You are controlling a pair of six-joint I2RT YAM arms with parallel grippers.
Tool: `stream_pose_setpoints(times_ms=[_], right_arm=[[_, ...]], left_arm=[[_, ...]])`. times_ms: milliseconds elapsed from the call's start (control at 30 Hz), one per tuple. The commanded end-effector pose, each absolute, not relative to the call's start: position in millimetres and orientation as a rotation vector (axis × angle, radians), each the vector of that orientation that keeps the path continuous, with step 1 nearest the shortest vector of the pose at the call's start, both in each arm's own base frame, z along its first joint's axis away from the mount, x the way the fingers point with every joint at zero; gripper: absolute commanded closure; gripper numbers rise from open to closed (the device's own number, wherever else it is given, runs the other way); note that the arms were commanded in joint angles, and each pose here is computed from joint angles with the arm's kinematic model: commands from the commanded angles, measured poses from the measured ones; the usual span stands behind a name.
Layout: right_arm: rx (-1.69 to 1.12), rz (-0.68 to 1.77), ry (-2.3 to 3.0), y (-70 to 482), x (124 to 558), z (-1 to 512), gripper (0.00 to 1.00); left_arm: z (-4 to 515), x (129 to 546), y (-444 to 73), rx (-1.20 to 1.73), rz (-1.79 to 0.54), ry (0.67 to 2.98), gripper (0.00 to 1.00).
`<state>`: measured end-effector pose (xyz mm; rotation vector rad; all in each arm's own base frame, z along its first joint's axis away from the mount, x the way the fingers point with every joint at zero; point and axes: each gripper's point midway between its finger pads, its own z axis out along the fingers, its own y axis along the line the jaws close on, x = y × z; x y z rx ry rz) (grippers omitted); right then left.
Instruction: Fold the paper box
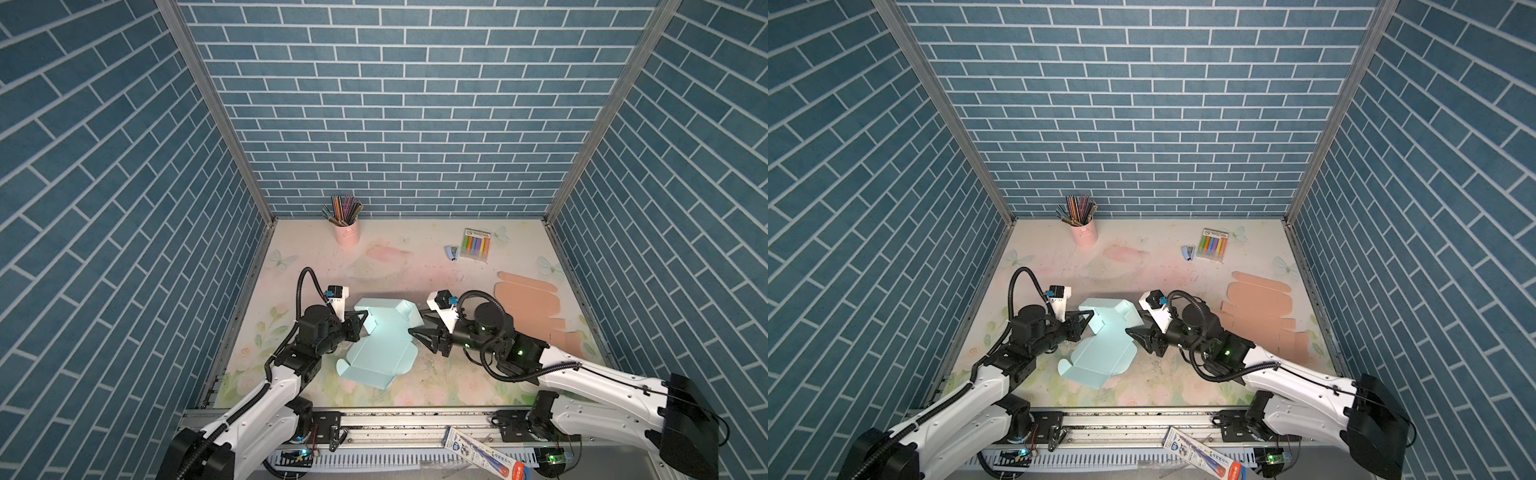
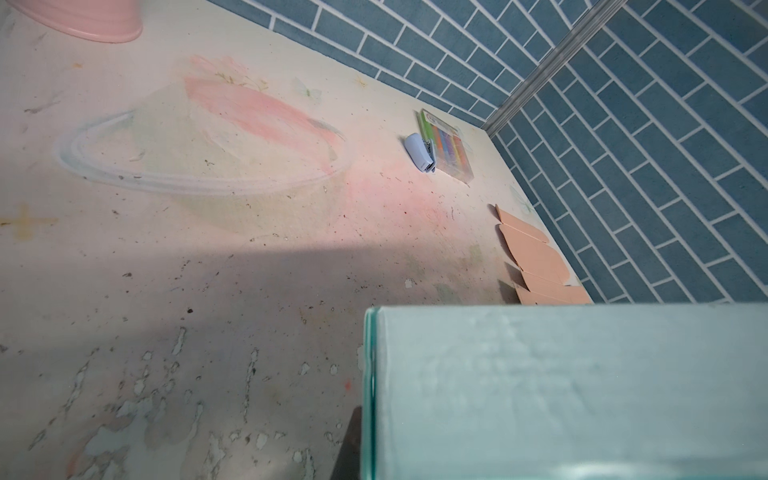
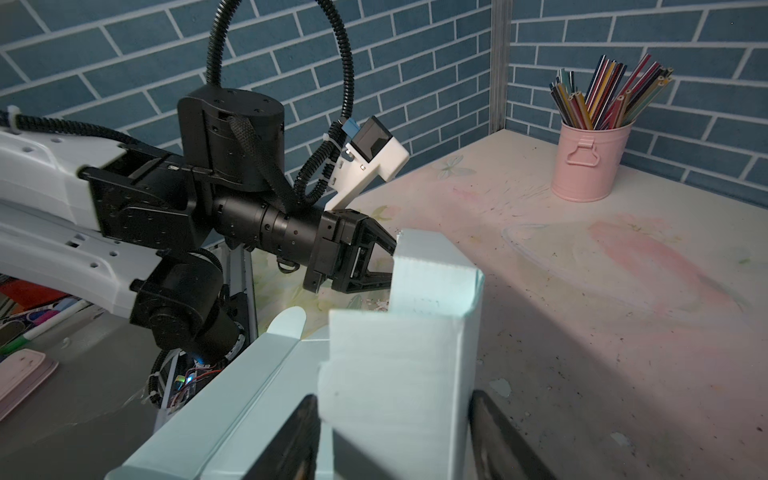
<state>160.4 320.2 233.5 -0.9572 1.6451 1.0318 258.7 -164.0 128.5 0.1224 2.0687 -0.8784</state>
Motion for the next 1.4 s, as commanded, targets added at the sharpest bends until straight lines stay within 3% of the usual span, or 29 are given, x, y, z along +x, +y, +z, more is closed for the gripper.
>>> stream_pose_setpoints(times_ms=[0, 467, 633, 767, 1100, 1367], right_arm=[[-0.89, 1.082, 1.625, 295, 169, 245, 0.44], [-1.03, 1.315, 1.311, 266, 111, 286, 0.43], [-0.905, 1.223, 1.445, 260, 142, 270, 0.46], [-0.889, 1.247, 1.54, 265, 160, 254, 0.56], [-1.018, 1.332, 1.475, 286, 144, 259, 0.48], [-1.082, 1.369, 1.486, 304, 135, 249, 0.54]], left_arm=[[156, 260, -176, 0.205, -0.935, 1.971, 1.0], [161, 254, -192, 0.274, -1.003, 1.95, 1.0], [163, 253, -191, 0.273, -1.002, 1.941, 1.0], [162, 252, -192, 0.275, -1.005, 1.945, 1.0], [162, 251, -193, 0.28, -1.0, 1.944, 1.0], [160, 252, -194, 0.279, -0.999, 1.953, 1.0]])
